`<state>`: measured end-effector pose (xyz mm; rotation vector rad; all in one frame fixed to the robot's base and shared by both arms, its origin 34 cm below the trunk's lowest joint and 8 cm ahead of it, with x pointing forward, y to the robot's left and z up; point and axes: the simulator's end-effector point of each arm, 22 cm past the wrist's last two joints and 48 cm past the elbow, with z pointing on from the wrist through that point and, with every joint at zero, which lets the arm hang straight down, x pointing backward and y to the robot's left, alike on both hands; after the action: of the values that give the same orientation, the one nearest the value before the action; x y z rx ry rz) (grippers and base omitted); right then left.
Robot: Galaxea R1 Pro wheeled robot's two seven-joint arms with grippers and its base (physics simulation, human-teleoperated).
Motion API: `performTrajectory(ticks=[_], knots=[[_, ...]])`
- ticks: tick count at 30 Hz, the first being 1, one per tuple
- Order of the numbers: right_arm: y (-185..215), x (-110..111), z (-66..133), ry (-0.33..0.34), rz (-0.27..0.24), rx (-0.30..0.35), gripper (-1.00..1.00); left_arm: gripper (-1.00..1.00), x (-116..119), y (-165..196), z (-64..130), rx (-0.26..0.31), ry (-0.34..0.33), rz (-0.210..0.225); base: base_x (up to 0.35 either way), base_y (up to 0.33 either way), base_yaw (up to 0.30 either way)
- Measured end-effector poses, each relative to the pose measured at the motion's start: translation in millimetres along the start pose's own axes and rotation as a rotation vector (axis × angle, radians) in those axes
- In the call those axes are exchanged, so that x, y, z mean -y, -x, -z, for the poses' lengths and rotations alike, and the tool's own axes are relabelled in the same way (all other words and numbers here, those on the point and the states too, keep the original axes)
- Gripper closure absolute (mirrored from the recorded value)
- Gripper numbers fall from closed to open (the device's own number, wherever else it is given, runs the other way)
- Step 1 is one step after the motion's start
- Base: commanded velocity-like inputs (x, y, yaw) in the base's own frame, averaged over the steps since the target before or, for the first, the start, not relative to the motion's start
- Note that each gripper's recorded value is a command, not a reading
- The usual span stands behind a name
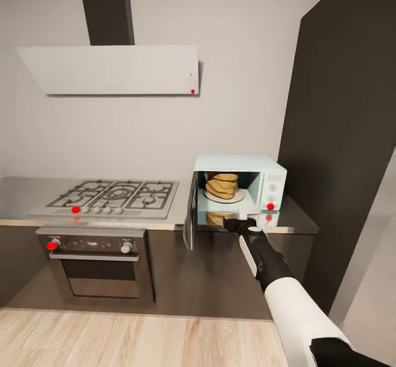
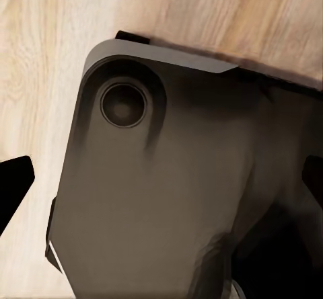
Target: In the kitchen, take the popcorn bag from the countertop, put it into the microwave, and heat it until the popcorn is cooked so the cooked popcorn ends up inside the bag.
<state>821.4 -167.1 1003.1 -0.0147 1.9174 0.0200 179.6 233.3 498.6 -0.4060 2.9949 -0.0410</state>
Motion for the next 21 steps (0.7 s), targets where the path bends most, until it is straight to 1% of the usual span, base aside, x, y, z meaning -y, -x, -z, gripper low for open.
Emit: performTrajectory(ticks=[7, 9, 12, 13, 14, 15, 17, 19, 20, 21], knots=[[-18, 29, -1.1, -0.039, 0.021, -0.079, -1.0, -1.0, 0, 0, 0.1, 0.0, 0.0, 0.0, -0.238, 0.0, 0.0], [-23, 37, -1.0, -0.05, 0.026, -0.101, -1.0, -1.0, 0, 0, 0.1, 0.0, 0.0, -0.001, -0.112, 0.0, 0.0], [-33, 60, -0.8, -0.08, 0.039, -0.141, -1.0, -1.0, 0, 0, 0.1, 0.0, 0.0, -0.001, -0.038, 0.0, 0.0], [-41, 68, -0.7, -0.09, 0.044, -0.167, -1.0, -1.0, 0, 0, 0.1, 0.0, 0.0, -0.001, -0.012, 0.0, 0.0], [-61, 82, -0.9, -0.107, 0.052, -0.221, -1.0, -1.0, 0, 0, 0.1, 0.0, 0.0, -0.001, -0.009, 0.0, 0.0], [-68, 87, -0.8, -0.112, 0.054, -0.239, -1.0, -1.0, 0, 0, 0.1, 0.0, 0.0, -0.001, -0.005, 0.0, 0.0], [-104, 103, -0.2, -0.132, 0.067, -0.324, -1.0, -1.0, 0, 0, 0.1, 0.0, 0.0, -0.001, -0.002, 0.0, 0.0], [-122, 111, 1.2, -0.142, 0.073, -0.364, -1.0, -1.0, 0, 0, 0.1, 0.001, 0.0, -0.001, -0.001, 0.0, 0.0], [-141, 118, 3.2, -0.149, 0.078, -0.406, -1.0, -1.0, 0, 0, 0.1, 0.001, 0.0, -0.001, 0.0, 0.0, 0.0], [-149, 120, 4.2, -0.151, 0.079, -0.423, -1.0, -1.0, 0, 0, 0.1, 0.001, 0.0, -0.001, 0.0, 0.0, 0.0]])
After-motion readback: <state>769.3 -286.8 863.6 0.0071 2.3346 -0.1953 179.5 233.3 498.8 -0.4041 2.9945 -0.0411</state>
